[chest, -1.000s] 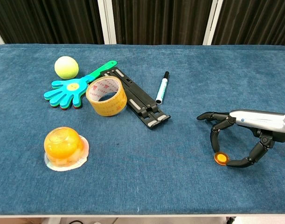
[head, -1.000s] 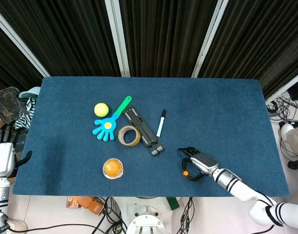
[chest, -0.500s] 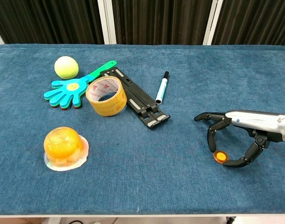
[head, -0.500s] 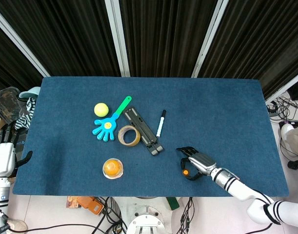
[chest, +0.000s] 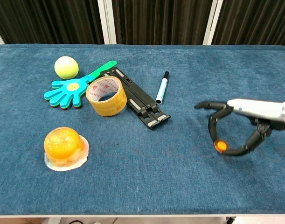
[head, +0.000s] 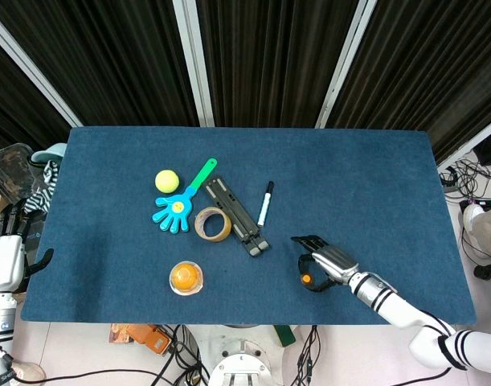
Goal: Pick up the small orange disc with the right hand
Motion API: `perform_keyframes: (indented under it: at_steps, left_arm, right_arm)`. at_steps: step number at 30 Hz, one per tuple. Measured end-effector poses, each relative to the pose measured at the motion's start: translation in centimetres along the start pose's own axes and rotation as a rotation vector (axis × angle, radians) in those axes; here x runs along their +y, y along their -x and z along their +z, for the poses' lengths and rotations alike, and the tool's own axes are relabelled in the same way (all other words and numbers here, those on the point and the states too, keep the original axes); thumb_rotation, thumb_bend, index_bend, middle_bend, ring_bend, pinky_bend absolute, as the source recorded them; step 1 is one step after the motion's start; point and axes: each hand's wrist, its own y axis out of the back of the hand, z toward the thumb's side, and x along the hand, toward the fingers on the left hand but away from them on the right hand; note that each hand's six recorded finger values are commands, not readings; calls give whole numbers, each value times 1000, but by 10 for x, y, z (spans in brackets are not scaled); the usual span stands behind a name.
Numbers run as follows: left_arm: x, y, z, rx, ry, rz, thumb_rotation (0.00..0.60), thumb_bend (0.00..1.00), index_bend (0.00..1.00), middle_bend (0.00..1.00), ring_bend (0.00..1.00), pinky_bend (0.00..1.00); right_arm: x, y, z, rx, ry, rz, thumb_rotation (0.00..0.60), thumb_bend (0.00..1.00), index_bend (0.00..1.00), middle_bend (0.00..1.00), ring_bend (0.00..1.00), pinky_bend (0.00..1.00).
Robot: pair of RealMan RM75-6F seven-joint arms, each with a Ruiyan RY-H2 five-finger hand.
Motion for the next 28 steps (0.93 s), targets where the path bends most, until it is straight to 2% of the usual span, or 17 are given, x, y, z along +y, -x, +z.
perform_keyframes:
  at_steps: [4, 11, 17, 23, 28]
  left_arm:
    - [-1, 0, 0, 2, 0, -2, 600, 215, 187, 23, 8, 173]
    - [-1, 1, 0, 1, -2, -1, 600, 215, 187, 23, 8, 173]
    - [-1, 1, 1, -1, -4, -3, 600, 215, 187, 23, 7, 173]
    - [0, 0, 0, 3, -1, 1, 600, 216, 187, 23, 7, 173]
    - [1, 0, -1, 5, 4, 2, 600, 215, 187, 22, 8, 173]
  right_arm:
    - [25, 0, 10, 25, -8, -49, 600, 483, 606, 5, 87, 52]
    - [89, 4, 45, 76, -26, -139, 600, 483, 606, 5, 87, 53]
    - [137, 16, 69, 80, -45, -182, 600, 483, 610, 5, 89, 56]
    - [172, 36, 91, 76, -33, -197, 600, 483, 618, 5, 92, 58]
    - [189, 47, 104, 71, -16, -208, 600, 483, 621, 5, 94, 62]
